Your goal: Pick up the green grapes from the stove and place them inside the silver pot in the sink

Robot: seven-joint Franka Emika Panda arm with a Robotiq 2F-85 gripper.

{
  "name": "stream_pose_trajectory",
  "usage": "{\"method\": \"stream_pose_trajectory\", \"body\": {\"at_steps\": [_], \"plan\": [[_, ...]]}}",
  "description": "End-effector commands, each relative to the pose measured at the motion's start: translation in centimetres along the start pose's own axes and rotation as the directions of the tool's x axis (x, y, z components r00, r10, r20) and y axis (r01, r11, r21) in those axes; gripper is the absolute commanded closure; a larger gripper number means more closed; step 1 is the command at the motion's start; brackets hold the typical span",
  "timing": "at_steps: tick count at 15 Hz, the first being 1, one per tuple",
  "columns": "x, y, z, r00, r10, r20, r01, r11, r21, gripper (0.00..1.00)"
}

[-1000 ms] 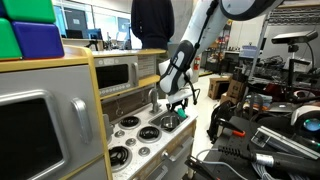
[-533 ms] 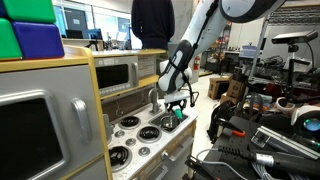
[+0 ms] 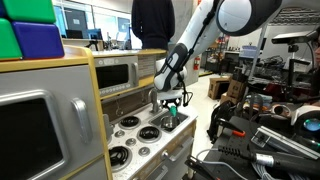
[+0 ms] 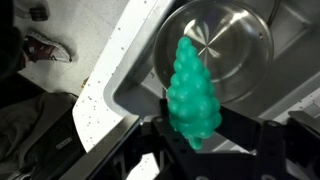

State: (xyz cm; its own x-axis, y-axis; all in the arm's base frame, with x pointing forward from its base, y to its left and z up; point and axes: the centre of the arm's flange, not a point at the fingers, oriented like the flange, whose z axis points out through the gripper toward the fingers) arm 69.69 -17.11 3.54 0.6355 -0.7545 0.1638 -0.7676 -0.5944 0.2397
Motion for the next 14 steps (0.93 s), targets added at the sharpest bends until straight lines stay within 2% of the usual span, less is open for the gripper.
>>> {"method": "stream_pose_trajectory", "body": {"at_steps": [1,2,3,4,6,7,8,11,14], "plan": [[1.5,-2.7,1.9,0.999,0.039,-0.017,-0.04,0.998,-0.044,0.79],[1.4,-3.0,2.2,0.999,0.043,-0.017,-0.043,0.998,-0.053,0.79],[1.3,-3.3,2.5,0.999,0.046,-0.017,-0.047,0.997,-0.061,0.29],[1.1,-3.5,2.6,0.999,0.049,-0.016,-0.05,0.997,-0.062,0.27],[0.7,-3.4,2.4,0.999,0.045,-0.001,-0.045,0.997,-0.061,0.13],[0.5,-3.2,2.2,0.999,0.031,0.022,-0.03,0.998,-0.059,0.07],[-0.1,-2.6,1.4,0.996,-0.016,0.087,0.022,0.997,-0.068,0.0],[-2.5,1.4,-2.5,0.968,-0.174,0.18,0.189,0.98,-0.068,0.0],[-2.4,5.3,-5.3,0.923,-0.333,0.193,0.342,0.94,-0.013,0.0]]}}
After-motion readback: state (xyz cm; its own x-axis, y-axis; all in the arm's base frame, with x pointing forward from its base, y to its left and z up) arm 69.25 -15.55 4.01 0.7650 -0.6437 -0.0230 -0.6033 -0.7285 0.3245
